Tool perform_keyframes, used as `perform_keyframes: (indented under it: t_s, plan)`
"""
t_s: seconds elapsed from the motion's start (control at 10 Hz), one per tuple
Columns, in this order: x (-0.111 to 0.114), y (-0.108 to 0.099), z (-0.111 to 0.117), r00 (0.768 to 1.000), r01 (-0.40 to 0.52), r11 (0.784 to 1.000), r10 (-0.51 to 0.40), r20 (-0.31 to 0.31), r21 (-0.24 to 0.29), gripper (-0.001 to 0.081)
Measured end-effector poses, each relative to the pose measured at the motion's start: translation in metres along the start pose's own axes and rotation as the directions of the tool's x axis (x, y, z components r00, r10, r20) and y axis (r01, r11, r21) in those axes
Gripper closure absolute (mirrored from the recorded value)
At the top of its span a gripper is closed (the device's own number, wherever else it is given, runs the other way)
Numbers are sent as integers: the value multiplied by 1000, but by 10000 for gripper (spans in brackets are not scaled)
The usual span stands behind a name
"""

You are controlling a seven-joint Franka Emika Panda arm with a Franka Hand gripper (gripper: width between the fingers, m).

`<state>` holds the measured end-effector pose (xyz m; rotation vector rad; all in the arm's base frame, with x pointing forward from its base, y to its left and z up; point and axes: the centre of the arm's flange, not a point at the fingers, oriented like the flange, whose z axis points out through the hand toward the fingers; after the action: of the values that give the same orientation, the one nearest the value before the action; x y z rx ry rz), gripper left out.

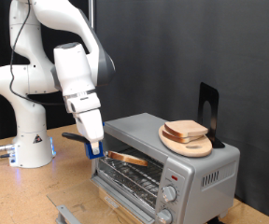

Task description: Make a piece of toast with the oven

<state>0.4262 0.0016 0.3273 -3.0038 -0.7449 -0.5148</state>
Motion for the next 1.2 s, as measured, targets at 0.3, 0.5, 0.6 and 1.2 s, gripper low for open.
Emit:
perform_keyframes:
  t_s: [0.3,0.5,0.6,1.2]
  plan:
    - [5,-1,0,996,21,999,-23,88,31,537]
    - [8,7,-4,991,54,998,-57,119,28,537]
    - [11,10,-7,990,85,996,-87,108,22,537]
    - [21,28,13,982,148,989,-148,119,10,537]
